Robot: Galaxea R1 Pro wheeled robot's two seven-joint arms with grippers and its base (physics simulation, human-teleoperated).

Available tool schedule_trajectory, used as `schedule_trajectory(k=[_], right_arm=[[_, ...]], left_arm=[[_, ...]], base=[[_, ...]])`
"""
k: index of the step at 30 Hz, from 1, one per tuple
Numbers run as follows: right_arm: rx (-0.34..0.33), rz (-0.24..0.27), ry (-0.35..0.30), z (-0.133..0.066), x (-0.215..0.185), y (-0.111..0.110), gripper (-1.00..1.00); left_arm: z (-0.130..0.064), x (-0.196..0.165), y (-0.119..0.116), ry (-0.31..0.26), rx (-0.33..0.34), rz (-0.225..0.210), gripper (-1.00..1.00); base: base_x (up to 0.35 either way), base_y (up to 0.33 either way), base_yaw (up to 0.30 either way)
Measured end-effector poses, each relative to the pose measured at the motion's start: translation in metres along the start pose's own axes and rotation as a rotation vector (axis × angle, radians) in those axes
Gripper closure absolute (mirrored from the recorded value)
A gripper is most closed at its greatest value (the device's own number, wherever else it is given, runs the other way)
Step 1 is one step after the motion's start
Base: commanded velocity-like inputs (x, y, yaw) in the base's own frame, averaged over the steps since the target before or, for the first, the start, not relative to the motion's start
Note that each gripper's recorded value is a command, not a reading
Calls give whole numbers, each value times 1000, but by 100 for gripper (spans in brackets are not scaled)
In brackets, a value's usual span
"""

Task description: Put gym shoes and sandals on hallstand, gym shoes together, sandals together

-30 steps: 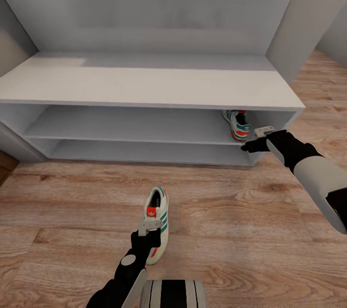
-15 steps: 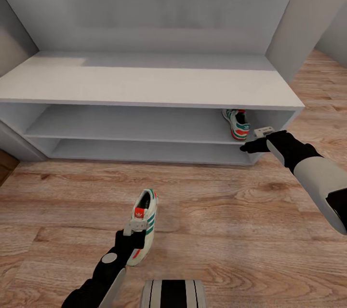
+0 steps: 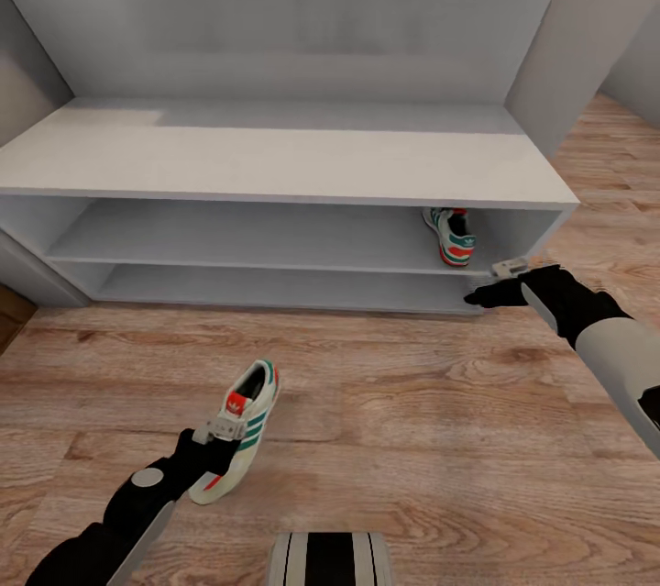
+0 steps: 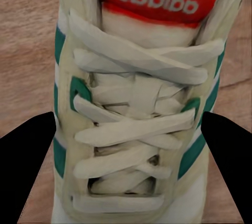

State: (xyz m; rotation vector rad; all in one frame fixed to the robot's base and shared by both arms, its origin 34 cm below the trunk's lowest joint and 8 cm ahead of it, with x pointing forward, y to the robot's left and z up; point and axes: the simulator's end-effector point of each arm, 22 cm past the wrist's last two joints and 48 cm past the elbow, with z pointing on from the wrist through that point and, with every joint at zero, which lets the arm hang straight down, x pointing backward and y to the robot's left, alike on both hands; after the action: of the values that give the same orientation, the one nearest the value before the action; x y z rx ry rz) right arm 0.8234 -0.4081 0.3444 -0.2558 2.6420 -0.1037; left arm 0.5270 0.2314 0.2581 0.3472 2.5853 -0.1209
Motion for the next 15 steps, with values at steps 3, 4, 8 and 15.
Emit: schedule_trajectory(k=[3, 4, 8, 15], right_arm=[[-36, -10, 24, 4, 26, 6, -100], [-50, -15, 32, 6, 35, 8, -100], [-108, -50, 54, 4, 75, 15, -100], [-211, -87, 107, -8, 141, 17, -100]], left_arm=[[-2, 3, 5, 11, 11, 22, 100], [-3, 3, 7, 14, 16, 29, 100], [-7, 6, 12, 25, 57, 61, 100], [-13, 11, 8, 41, 138, 145, 100]], base=[[0, 0, 0], [0, 0, 0], [0, 0, 0], [0, 0, 0]])
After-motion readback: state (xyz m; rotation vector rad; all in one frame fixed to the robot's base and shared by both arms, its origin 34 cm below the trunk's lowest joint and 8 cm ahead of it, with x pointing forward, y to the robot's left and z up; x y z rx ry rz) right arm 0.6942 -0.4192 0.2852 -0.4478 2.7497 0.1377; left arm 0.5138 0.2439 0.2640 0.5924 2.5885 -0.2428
